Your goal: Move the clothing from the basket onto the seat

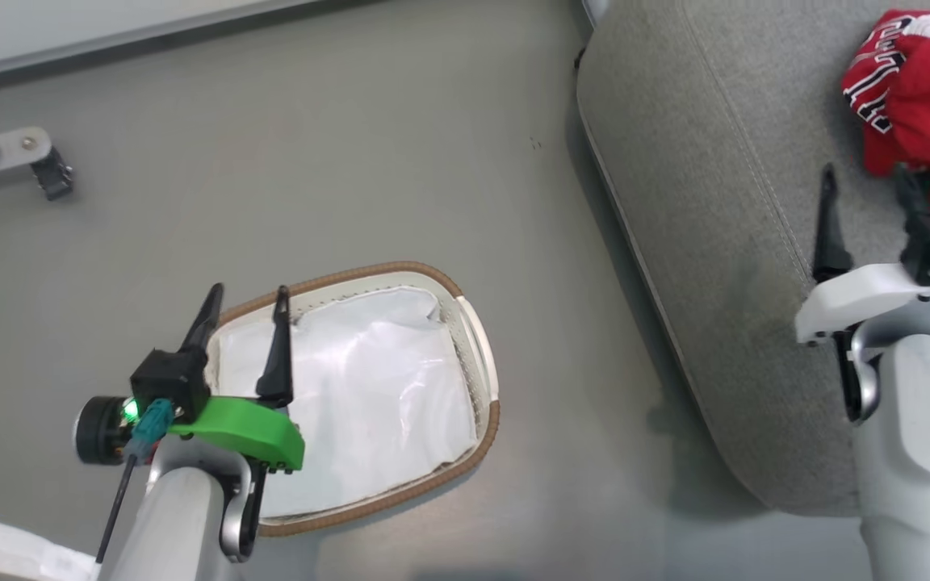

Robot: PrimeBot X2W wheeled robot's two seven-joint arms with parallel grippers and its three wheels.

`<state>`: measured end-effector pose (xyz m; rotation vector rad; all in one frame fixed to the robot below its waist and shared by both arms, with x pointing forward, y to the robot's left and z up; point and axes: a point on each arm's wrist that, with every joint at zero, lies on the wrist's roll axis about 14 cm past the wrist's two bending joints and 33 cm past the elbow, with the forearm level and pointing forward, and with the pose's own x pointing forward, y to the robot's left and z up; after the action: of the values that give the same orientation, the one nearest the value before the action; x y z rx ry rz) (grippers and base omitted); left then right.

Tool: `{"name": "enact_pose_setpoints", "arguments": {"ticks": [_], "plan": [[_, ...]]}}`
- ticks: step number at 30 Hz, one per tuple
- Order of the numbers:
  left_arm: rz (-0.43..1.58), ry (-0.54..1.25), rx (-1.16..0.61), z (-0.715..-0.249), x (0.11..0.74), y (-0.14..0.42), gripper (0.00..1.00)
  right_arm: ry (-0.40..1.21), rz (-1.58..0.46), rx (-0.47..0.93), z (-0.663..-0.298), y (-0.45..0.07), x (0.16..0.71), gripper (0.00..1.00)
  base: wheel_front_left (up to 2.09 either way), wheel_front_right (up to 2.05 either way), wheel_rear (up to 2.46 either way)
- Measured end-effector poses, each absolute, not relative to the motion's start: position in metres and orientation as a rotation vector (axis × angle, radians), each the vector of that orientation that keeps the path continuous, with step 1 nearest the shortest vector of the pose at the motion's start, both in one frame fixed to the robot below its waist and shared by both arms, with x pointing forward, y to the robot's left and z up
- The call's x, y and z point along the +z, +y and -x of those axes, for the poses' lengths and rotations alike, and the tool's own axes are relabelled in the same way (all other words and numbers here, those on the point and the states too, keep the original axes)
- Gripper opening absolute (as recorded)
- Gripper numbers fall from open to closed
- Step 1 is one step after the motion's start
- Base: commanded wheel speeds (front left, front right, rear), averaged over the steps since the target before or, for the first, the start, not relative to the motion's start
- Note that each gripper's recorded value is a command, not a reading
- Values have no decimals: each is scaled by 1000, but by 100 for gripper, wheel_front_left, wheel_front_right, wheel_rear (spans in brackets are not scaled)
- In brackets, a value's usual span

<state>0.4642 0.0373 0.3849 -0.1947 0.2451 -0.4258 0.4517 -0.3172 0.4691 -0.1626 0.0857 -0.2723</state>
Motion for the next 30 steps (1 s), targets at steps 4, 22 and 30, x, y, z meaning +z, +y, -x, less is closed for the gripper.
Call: {"name": "enact_pose_setpoints", "arguments": {"ticks": [4,22,30], "plan": [[175,220,-334,-464,395,66,100,54,127,-163,-467,-277,476,100,0,0,0],[69,168,-29,-429,421,176,100,57,-41,144,-469,-155,470,100,0,0,0],[83,185,22,-402,418,190,100,83,-92,124,-444,-158,461,100,0,0,0]]}}
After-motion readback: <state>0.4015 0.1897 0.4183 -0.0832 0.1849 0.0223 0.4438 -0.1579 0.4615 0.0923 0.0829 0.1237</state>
